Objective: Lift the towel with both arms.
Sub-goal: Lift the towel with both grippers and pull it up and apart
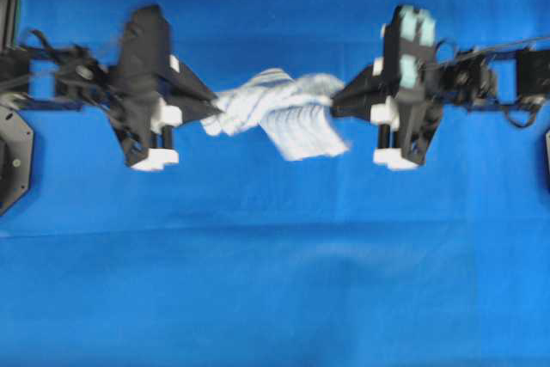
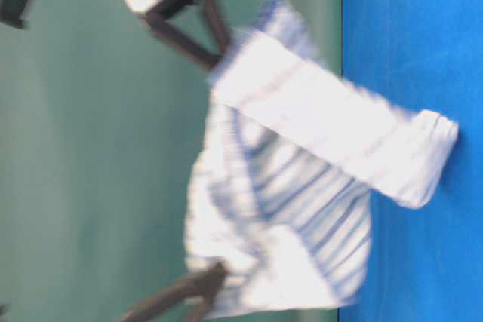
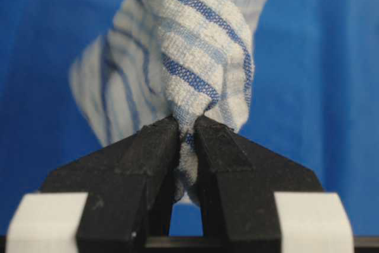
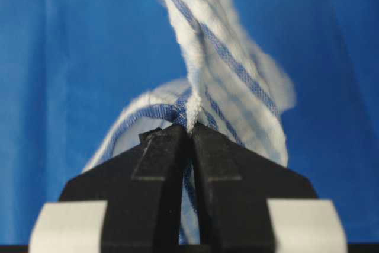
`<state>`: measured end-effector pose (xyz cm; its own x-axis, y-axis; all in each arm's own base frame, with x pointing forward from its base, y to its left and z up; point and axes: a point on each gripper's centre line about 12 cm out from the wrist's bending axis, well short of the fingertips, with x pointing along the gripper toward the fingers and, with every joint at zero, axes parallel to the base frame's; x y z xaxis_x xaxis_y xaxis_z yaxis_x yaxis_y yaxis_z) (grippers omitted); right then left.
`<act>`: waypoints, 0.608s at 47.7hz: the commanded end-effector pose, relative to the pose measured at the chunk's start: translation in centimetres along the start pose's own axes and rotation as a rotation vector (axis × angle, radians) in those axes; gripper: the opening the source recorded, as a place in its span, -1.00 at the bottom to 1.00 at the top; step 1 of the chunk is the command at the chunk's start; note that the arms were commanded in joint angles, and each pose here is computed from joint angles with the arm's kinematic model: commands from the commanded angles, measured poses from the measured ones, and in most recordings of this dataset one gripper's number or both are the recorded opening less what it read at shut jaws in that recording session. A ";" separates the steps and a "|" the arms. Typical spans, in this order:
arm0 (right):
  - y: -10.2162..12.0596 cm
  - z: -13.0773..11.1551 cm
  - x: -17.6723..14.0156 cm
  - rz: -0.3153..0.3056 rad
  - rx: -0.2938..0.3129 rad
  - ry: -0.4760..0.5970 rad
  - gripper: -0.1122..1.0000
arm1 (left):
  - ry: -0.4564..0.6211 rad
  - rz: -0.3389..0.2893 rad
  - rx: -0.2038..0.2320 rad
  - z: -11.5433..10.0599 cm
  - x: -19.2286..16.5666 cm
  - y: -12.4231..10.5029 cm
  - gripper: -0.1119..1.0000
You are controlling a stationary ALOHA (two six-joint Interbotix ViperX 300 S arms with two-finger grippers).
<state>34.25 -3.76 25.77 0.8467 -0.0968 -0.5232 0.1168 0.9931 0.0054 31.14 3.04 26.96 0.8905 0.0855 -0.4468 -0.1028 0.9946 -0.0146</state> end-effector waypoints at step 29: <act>-1.2 14.7 -11.9 -0.103 -0.113 -0.250 -0.70 | -0.296 0.030 0.002 13.5 -10.4 0.8 -0.70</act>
<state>32.24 -4.71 42.09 0.9221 -0.1868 -0.3390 0.1509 0.9800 -0.1294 28.13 3.71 41.47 0.9691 0.1240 -0.2131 -0.1276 0.9918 -0.0033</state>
